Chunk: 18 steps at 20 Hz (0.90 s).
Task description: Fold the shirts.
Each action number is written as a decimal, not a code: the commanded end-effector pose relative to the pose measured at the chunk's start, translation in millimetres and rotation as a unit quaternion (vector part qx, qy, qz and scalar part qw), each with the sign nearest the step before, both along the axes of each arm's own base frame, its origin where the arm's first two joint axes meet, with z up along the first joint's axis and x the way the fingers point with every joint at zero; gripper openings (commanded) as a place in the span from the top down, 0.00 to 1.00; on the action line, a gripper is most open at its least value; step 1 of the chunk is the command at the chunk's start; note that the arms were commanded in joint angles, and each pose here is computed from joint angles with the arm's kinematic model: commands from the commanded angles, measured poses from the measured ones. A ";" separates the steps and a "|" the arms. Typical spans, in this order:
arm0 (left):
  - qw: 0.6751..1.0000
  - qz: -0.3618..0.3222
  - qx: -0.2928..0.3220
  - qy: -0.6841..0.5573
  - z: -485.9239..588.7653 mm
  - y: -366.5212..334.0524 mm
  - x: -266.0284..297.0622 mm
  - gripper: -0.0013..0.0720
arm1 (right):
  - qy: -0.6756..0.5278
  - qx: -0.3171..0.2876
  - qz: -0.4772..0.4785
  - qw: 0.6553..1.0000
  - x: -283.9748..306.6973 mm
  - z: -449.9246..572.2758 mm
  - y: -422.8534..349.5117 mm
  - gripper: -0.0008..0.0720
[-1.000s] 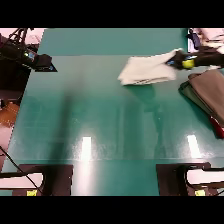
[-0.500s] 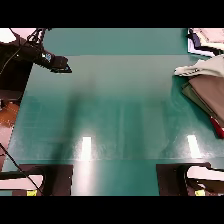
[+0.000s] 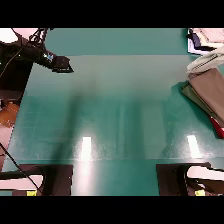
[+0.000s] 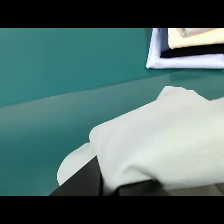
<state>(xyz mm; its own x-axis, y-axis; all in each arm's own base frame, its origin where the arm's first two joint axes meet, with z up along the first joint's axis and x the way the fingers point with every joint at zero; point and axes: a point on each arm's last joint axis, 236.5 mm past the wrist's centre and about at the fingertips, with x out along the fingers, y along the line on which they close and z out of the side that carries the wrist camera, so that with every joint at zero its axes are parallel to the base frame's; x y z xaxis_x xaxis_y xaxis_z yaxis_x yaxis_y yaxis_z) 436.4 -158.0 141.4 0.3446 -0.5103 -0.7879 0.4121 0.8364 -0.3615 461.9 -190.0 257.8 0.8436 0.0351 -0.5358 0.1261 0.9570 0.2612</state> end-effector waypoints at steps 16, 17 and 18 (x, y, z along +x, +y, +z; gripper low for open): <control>1.000 -0.022 0.010 0.007 -3.7 0.6 -7.8 0.95 | 0.353 -0.028 -0.215 0.910 -164.9 -71.9 -62.4 0.75; 1.000 -0.022 0.010 0.007 -3.7 0.6 -7.9 0.95 | 0.362 -0.021 -0.220 0.906 -171.8 -75.0 -64.3 0.50; 1.000 -0.022 0.010 0.007 -3.7 0.6 -7.9 0.95 | 0.378 -0.009 -0.223 0.898 -180.8 -82.4 -65.0 0.35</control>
<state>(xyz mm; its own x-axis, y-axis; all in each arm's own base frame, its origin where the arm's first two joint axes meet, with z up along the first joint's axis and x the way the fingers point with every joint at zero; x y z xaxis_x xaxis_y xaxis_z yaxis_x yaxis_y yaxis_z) 428.5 -157.6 137.9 0.3112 -0.5093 -0.8024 0.4423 0.8249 -0.3520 307.8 -250.8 185.7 0.2659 -0.2438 -0.9327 0.5834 0.8109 -0.0456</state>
